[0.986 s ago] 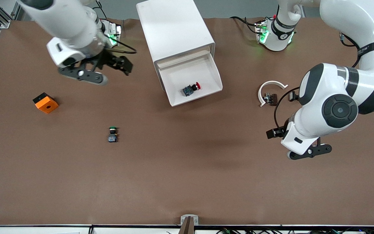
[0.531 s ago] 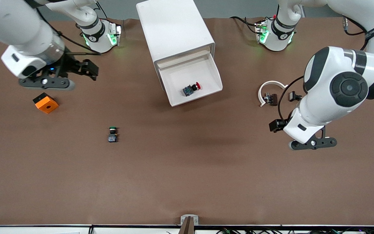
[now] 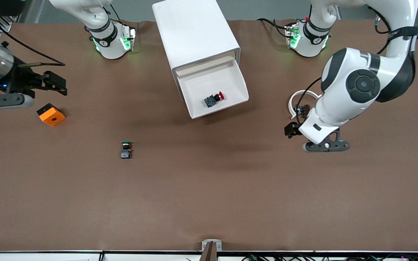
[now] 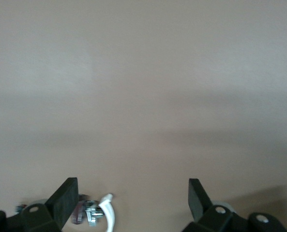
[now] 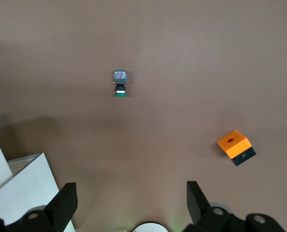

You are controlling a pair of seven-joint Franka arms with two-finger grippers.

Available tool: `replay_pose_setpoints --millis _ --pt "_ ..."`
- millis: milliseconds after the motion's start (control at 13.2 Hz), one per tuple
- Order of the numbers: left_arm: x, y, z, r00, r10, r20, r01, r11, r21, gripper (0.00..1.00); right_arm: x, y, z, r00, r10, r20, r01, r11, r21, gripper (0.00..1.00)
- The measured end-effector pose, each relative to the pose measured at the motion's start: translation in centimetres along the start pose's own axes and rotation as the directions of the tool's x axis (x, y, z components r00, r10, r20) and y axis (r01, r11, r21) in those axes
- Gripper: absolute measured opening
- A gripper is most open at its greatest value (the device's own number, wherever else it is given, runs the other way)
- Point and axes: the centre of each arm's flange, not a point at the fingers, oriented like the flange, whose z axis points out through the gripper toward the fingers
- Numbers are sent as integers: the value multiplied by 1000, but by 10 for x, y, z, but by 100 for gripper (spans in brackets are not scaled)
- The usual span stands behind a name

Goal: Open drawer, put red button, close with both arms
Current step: 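Open and raise the right gripper away while the left gripper nears the drawer, then push the drawer closed into the cabinet with the left gripper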

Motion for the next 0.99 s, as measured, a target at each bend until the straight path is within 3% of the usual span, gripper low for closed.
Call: replay_pose_setpoints --millis 607,986 --pt "-51 153 120 991 -123 50 123 992 2 100 -7 18 -14 1000 -3 -29 3 1000 3 100" --pt "-90 213 174 989 -114 92 111 993 30 100 -8 38 -14 999 32 -30 -32 999 5 100"
